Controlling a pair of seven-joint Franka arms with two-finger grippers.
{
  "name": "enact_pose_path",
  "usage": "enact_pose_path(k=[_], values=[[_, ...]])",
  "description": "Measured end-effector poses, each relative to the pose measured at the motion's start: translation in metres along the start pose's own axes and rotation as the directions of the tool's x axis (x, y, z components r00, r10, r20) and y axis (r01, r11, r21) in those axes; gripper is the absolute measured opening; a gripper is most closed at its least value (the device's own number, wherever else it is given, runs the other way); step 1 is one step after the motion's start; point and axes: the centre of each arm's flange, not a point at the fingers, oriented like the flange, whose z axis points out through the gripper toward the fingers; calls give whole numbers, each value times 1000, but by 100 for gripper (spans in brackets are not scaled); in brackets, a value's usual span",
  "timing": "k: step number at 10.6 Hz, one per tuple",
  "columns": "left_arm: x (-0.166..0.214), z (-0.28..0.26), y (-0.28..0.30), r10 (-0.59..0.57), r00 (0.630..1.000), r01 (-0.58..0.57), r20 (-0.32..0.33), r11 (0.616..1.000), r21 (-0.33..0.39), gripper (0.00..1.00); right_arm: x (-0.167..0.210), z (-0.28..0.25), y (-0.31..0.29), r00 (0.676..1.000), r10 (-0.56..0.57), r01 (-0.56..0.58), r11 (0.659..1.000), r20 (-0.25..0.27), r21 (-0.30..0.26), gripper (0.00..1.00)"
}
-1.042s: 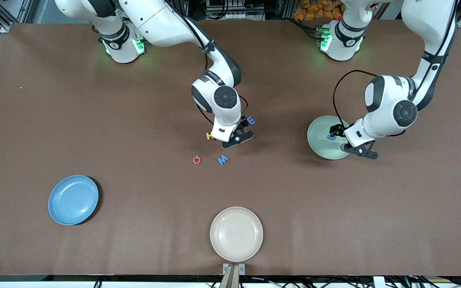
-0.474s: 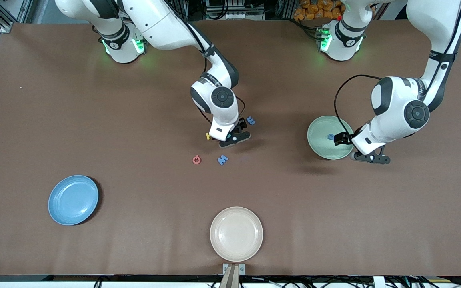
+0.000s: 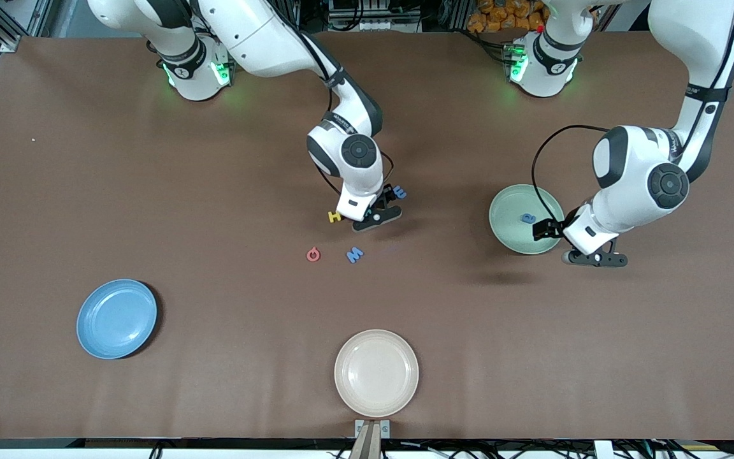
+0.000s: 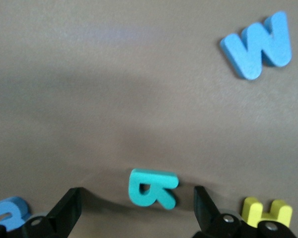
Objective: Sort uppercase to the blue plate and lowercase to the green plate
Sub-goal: 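Grasp the teal R with the right gripper while the left gripper returns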
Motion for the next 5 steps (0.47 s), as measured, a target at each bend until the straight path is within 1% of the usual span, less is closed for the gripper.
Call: enact_pose_path(k=[2, 3, 5], values=[[4, -4, 2, -14, 1000, 14, -12, 1000, -8, 100, -3, 0, -4, 1000, 20, -20, 1000, 9, -12, 100], [11, -12, 8, -37, 999, 37, -31, 999, -16, 100, -2, 0, -3, 1000, 22, -22, 1000, 7, -12, 100], [20, -22, 42, -78, 995, 76, -55, 996, -34, 100, 2, -2, 2, 1000, 27, -27, 999, -3, -19, 100]])
